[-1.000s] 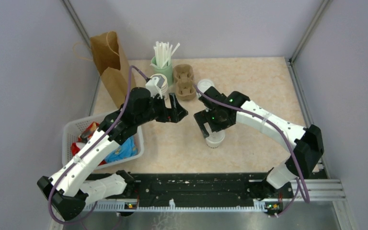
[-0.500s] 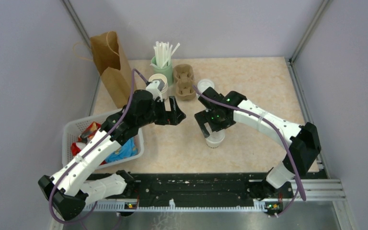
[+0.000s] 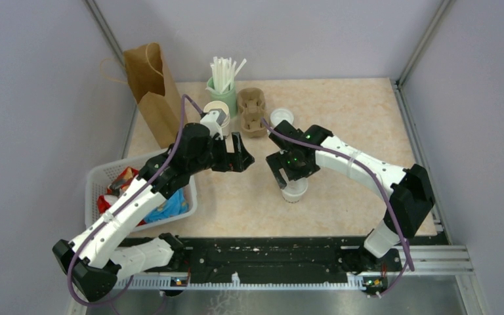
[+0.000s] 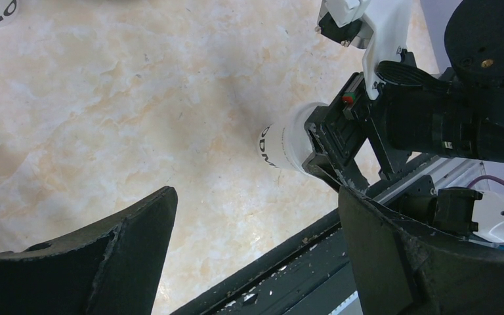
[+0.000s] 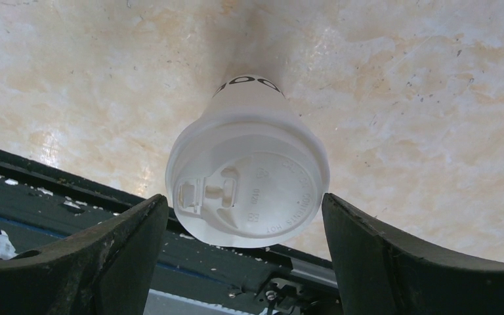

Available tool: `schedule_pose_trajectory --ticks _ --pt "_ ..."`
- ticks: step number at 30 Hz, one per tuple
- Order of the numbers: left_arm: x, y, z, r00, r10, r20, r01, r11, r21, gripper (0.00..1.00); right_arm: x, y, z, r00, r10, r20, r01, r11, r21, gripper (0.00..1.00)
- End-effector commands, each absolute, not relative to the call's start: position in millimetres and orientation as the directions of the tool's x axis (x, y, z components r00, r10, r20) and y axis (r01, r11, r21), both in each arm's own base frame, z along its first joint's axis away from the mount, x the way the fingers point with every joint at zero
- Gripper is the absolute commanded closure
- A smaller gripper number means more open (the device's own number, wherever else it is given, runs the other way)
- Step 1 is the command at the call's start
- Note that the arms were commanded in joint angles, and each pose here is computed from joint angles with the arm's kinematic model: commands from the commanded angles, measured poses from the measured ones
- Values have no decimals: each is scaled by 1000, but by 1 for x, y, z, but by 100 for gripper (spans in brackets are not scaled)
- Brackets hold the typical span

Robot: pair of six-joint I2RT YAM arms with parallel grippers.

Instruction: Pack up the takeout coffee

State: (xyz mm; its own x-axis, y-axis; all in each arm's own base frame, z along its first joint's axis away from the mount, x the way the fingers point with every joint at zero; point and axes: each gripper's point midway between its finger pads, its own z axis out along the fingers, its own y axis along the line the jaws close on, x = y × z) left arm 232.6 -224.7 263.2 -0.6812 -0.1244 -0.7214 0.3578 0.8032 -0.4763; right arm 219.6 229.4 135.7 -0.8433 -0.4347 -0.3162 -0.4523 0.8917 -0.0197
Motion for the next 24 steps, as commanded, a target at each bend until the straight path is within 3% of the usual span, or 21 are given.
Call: schedule_pose_trajectory --ticks 1,11,15,24 --pt "237 -228 274 -659 -127 -742 381 793 -475 2 223 232 131 -843 -421 -334 -439 898 -25 14" --pt "240 -229 276 -655 -122 -746 387 794 -469 2 236 218 131 -859 -367 -356 -365 928 -77 20" --pt "241 -231 277 -653 -114 -748 394 793 -465 2 262 184 136 -872 -244 -424 -214 970 -117 22" --pt "245 -235 282 -650 -84 -755 416 792 -446 2 317 40 125 -851 127 -509 228 963 -141 21"
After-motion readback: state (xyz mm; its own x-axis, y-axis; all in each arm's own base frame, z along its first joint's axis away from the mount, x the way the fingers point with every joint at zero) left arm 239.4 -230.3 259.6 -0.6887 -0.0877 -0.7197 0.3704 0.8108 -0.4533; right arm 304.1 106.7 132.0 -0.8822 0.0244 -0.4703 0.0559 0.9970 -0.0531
